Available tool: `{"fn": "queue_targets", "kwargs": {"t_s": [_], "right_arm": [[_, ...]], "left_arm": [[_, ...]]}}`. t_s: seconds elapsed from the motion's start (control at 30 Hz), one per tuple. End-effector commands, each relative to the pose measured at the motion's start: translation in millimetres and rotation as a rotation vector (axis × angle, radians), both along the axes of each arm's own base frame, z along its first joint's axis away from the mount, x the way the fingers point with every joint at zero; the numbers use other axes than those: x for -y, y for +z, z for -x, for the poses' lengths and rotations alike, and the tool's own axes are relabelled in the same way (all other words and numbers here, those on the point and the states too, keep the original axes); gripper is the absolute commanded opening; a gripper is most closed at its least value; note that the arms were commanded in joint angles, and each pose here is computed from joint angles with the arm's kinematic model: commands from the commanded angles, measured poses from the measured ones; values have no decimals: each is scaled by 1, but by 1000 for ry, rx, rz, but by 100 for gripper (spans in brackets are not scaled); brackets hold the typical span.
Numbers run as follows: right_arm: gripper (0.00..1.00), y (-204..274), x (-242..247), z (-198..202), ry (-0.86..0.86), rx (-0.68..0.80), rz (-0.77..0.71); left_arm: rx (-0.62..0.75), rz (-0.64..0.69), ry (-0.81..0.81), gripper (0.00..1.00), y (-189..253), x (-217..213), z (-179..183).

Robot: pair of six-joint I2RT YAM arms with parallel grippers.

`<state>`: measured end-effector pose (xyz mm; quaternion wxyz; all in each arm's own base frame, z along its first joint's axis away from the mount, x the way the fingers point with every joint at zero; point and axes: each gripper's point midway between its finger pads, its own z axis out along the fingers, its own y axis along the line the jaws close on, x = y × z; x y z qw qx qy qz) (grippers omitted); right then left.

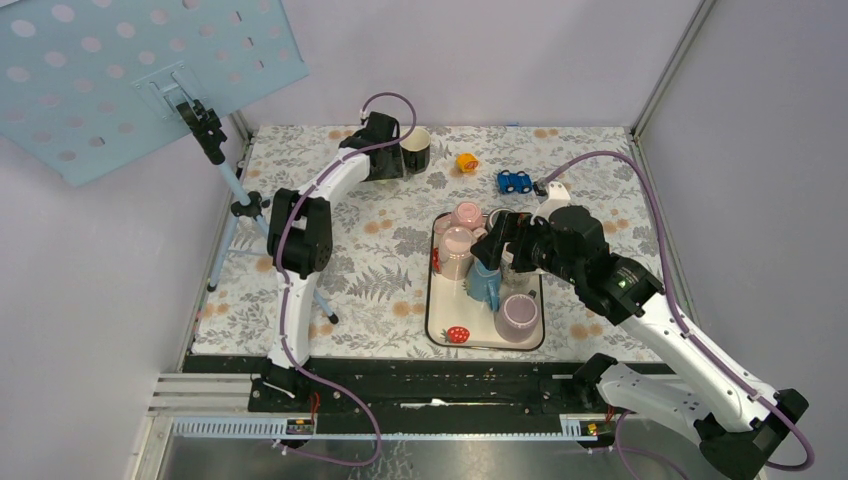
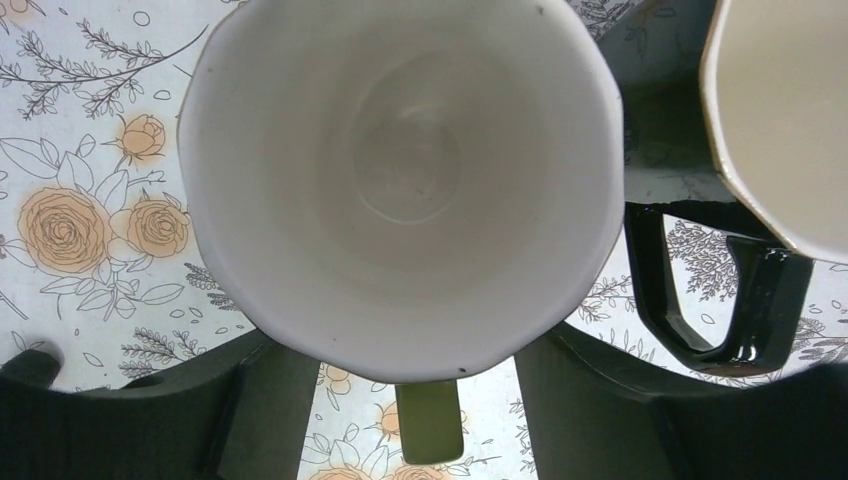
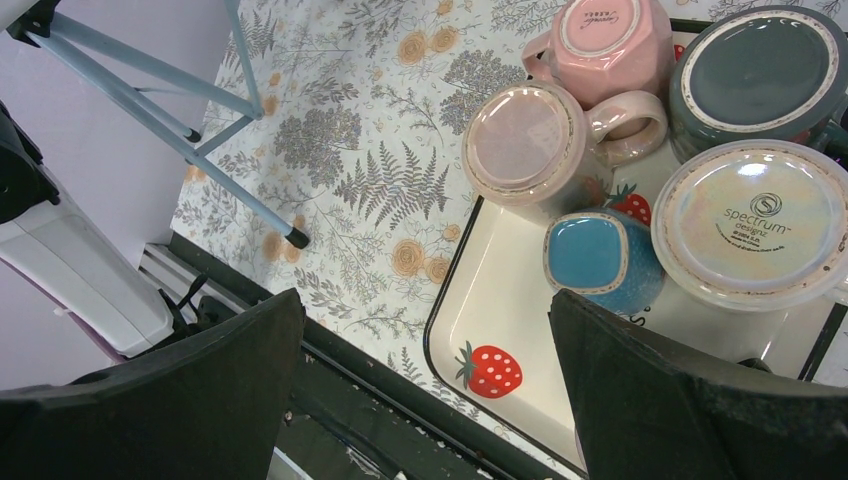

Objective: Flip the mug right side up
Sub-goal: Place the cup at the center of the board.

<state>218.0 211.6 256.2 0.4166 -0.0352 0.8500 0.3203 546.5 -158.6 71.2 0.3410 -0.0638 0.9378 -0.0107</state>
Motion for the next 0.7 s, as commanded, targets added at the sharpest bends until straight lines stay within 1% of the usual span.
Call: {"fn": "queue_targets", "kwargs": {"t_s": [0.0,0.07,0.1,0.13,0.47,0.67], "right_arm": [[100,14,0,-4,-13,34,-22],[100,12,1,-4,-15,28,-21],[100,12,1,-4,-16,25,-19],[100,11,1,-3,-15,23,-17],[100,6,5,-2,-35,0,-4],[100,-3,14,1,-71,-26,16]], "left_arm": [[134,18,16,76,55,-2,-13],[144,23,15,84,63,-2,-10],[150,23,16,95,65,-2,-10],[156,21,17,98,69,-2,-8],[213,35,27,99,106,-3,13],[245,45,0,99,131,3,32]]}}
